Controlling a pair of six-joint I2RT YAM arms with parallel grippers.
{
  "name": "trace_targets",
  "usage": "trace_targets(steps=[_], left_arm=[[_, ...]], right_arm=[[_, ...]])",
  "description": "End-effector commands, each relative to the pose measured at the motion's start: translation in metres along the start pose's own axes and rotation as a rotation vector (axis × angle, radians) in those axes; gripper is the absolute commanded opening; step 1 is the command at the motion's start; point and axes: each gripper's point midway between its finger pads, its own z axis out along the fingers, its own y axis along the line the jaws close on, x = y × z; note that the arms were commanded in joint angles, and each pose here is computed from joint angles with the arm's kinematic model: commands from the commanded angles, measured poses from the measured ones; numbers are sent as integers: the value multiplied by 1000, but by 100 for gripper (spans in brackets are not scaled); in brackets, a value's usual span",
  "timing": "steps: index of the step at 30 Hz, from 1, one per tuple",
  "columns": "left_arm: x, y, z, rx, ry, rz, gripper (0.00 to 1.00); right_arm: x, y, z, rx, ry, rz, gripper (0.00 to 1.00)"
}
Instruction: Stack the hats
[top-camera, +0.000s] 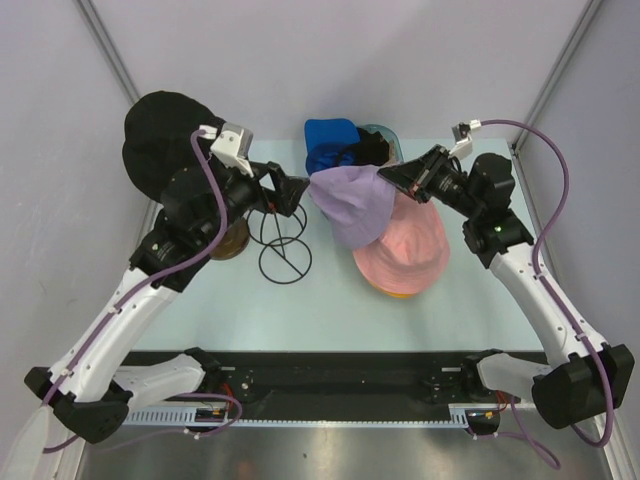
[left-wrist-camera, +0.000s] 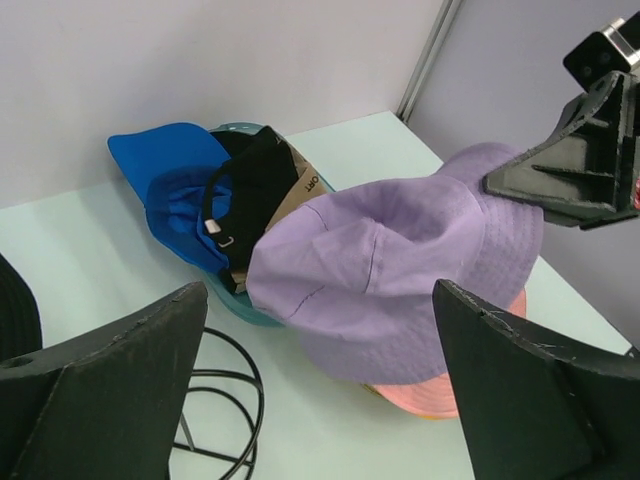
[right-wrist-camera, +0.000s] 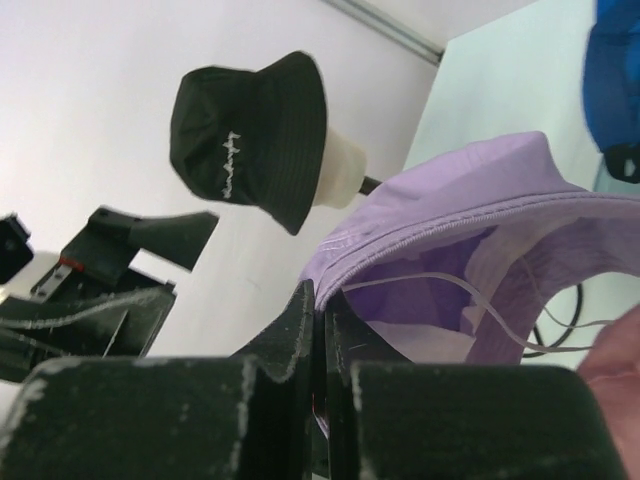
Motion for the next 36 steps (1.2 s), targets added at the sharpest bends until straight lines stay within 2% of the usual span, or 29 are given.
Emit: trace_targets(steps=[1, 5, 14, 19, 20, 27, 36], left_arm=[[-4, -5, -15, 41, -18, 16, 100], [14, 5, -22, 8, 49, 33, 100], [29, 39, -36, -103, 39, 1, 100], [36, 41, -30, -96, 57, -5, 100], [36, 40, -29, -88, 61, -7, 100], [35, 34, -18, -57, 61, -34, 100], [38, 23, 6, 17, 82, -59, 100]], right_arm=[[-32, 18, -12, -10, -94, -61, 0], [-40, 14, -9, -4, -86, -62, 0], [-37, 6, -16, 53, -90, -14, 0], [-20, 3, -43, 129, -65, -21, 0], [-18, -15, -51, 186, -65, -11, 0], [-19, -44, -101, 337, -151, 94, 0], [11, -112, -126, 574, -114, 127, 0]])
